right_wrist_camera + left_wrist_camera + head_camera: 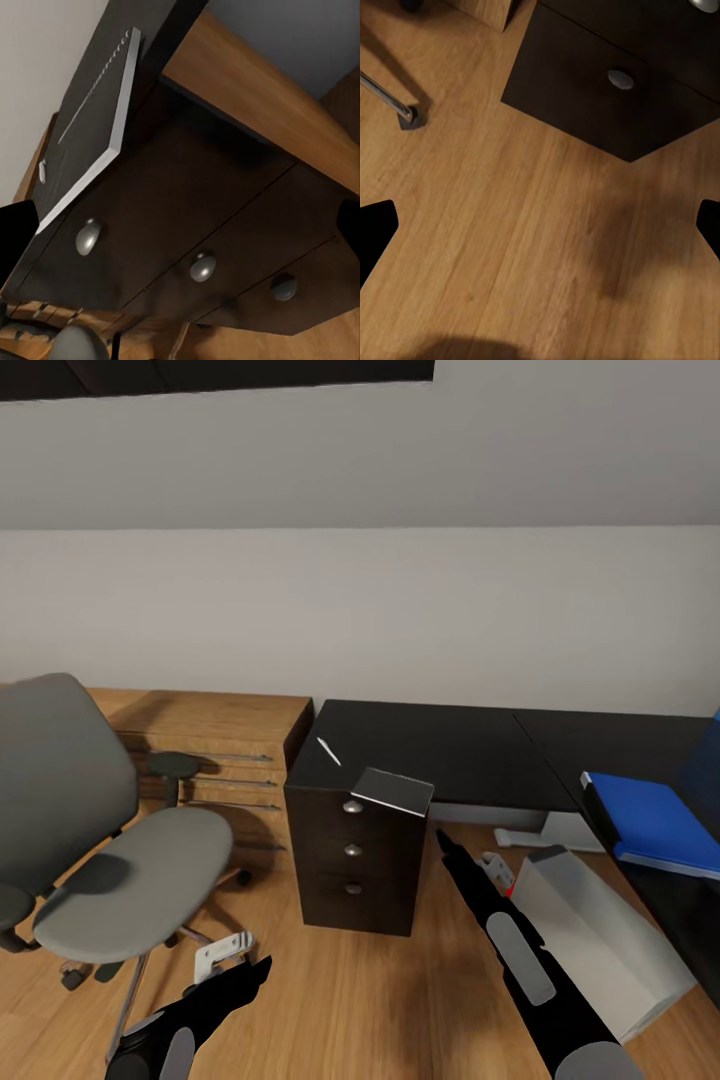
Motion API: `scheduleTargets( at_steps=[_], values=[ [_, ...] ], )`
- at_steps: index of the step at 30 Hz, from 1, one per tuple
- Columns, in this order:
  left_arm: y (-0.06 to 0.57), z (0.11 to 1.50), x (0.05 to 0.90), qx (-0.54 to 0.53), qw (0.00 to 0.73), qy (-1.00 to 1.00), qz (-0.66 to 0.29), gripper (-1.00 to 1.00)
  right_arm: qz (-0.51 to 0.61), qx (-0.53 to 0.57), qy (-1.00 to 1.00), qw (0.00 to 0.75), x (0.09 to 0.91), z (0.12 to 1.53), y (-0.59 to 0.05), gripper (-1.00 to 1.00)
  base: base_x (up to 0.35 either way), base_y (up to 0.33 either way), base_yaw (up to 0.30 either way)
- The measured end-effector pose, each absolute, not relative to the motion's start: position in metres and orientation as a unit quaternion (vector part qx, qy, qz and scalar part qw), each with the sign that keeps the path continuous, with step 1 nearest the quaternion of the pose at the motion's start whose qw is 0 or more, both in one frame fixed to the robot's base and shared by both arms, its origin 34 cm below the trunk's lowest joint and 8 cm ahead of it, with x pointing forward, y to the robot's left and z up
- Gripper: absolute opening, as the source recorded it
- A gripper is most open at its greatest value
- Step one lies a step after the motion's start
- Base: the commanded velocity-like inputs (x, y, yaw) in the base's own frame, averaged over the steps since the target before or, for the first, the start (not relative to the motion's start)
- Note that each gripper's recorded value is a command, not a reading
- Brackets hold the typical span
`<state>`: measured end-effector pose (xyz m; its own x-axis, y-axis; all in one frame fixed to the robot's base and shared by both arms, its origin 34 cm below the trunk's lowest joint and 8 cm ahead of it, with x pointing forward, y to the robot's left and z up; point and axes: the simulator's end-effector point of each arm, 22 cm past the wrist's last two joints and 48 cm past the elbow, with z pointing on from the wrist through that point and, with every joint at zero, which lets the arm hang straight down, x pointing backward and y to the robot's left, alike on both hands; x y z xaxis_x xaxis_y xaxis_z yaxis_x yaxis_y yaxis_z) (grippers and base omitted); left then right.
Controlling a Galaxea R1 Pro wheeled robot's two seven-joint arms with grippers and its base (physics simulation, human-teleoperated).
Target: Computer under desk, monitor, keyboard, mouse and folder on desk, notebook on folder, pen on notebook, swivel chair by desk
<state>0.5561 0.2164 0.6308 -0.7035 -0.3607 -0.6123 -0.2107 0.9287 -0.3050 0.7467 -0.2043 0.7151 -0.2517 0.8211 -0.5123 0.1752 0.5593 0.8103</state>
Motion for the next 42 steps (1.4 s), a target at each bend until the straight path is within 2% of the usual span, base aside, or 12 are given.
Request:
scheduleTargets(
  at_steps=[19, 42],
  values=[
    [0.217, 0.625, 0.555, -0.155, 0.353, 0.917, -0.104, 1.00, 0.346, 0.342, 0.716, 0.500, 0.746, 0.718, -0.178, 1.00, 0.000, 0.000, 0.000],
    [0.216, 0.624, 0.555, -0.150, 0.352, 0.918, -0.100, 1.00, 0.365, 0.350, 0.705, 0.498, 0.747, 0.723, -0.176, 1.00, 0.131, 0.014, 0.000]
  ],
)
